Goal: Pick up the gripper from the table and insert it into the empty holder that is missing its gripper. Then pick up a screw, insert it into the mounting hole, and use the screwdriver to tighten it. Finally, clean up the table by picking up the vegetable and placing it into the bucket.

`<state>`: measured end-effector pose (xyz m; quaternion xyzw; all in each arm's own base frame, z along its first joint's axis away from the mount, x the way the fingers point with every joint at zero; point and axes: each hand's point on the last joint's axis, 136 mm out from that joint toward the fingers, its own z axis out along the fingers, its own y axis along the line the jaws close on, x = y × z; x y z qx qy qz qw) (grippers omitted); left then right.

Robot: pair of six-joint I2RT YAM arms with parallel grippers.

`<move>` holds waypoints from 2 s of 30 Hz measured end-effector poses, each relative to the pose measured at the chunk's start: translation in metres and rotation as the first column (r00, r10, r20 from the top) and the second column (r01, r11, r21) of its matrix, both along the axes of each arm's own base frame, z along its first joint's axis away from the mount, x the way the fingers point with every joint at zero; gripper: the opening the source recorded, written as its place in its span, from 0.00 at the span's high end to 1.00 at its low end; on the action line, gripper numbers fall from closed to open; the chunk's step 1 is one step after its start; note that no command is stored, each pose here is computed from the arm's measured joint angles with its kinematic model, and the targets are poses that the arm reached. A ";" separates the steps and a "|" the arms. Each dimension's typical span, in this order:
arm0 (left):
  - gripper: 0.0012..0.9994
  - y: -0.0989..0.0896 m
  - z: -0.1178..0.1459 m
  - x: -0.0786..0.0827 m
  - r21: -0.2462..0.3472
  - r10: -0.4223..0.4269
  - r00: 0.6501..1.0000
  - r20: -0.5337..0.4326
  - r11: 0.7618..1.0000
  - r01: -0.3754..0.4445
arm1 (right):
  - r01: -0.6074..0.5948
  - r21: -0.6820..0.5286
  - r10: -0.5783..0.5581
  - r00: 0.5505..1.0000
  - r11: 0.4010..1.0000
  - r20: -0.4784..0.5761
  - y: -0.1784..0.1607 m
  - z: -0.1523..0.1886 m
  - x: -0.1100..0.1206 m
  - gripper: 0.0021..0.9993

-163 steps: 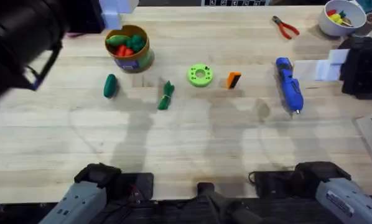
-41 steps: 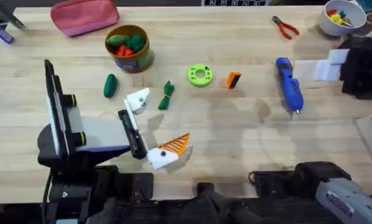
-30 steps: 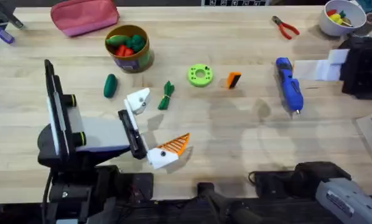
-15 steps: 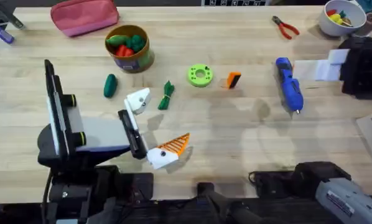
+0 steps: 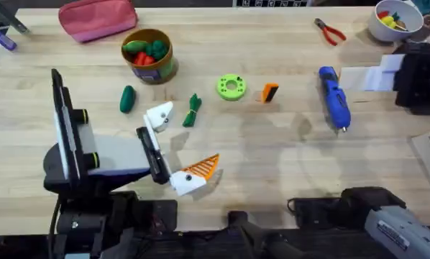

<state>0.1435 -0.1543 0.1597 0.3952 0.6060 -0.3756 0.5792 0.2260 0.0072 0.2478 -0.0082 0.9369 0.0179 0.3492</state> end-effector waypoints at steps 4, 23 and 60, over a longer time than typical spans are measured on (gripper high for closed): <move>0.01 0.000 0.000 0.000 0.000 0.000 1.000 0.000 1.000 0.000 | 0.023 0.020 -0.023 1.000 1.000 0.000 0.000 0.000 0.000 0.01; 0.01 0.000 0.000 0.000 0.000 0.000 1.000 0.000 1.000 0.000 | -0.110 0.037 0.116 0.924 0.993 -0.364 0.089 -0.045 0.046 0.01; 0.01 0.000 0.000 0.000 0.000 0.000 1.000 0.000 1.000 0.000 | -0.032 -0.014 0.017 0.796 0.999 -0.604 0.116 -0.151 0.105 0.12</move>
